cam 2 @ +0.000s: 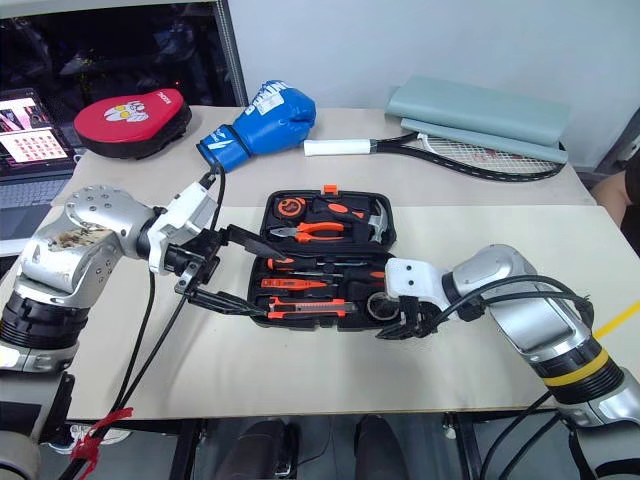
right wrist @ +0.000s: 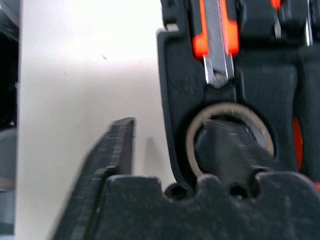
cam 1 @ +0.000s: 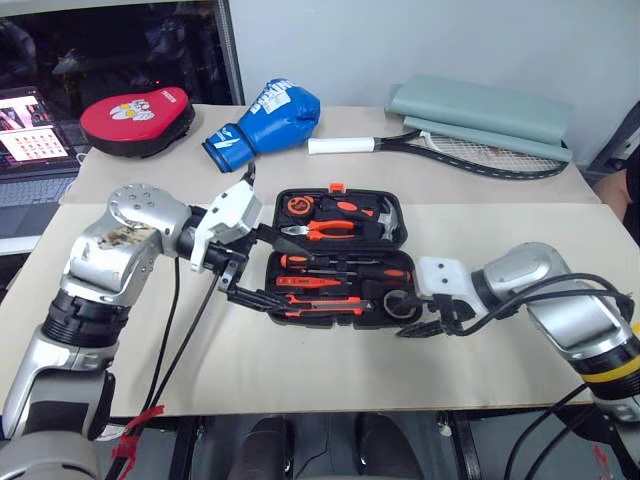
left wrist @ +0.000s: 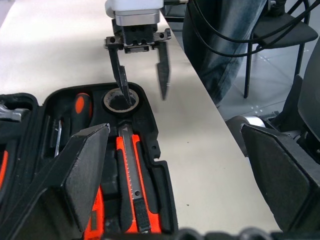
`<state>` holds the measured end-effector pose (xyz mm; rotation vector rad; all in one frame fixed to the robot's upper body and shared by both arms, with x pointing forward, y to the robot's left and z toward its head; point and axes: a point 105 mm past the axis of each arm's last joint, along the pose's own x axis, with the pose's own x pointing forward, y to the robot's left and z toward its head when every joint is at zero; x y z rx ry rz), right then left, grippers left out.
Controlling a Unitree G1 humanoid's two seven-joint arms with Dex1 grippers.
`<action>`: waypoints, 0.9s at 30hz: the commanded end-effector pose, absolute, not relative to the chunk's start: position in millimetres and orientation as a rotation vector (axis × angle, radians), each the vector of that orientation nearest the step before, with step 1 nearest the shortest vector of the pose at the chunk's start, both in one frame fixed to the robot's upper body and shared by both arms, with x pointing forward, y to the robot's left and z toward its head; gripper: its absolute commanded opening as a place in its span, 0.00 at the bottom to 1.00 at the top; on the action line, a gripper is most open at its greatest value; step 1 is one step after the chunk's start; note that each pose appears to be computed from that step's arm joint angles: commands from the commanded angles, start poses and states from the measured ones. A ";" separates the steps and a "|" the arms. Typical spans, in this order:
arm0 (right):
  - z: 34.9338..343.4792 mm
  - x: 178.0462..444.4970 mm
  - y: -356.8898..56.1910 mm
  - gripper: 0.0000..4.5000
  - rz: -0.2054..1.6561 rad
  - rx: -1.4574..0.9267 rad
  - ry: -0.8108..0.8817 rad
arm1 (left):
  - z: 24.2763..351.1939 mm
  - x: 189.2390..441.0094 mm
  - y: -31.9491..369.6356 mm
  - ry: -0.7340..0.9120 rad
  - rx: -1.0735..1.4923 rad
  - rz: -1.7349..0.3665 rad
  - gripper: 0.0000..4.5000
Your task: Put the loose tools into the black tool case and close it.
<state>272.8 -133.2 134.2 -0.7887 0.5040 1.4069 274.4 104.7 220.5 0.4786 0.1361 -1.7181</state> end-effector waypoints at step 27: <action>145.0 301.4 -235.9 0.07 0.723 -0.476 0.332 | 134.4 354.5 169.6 0.390 0.456 -1.055 0.02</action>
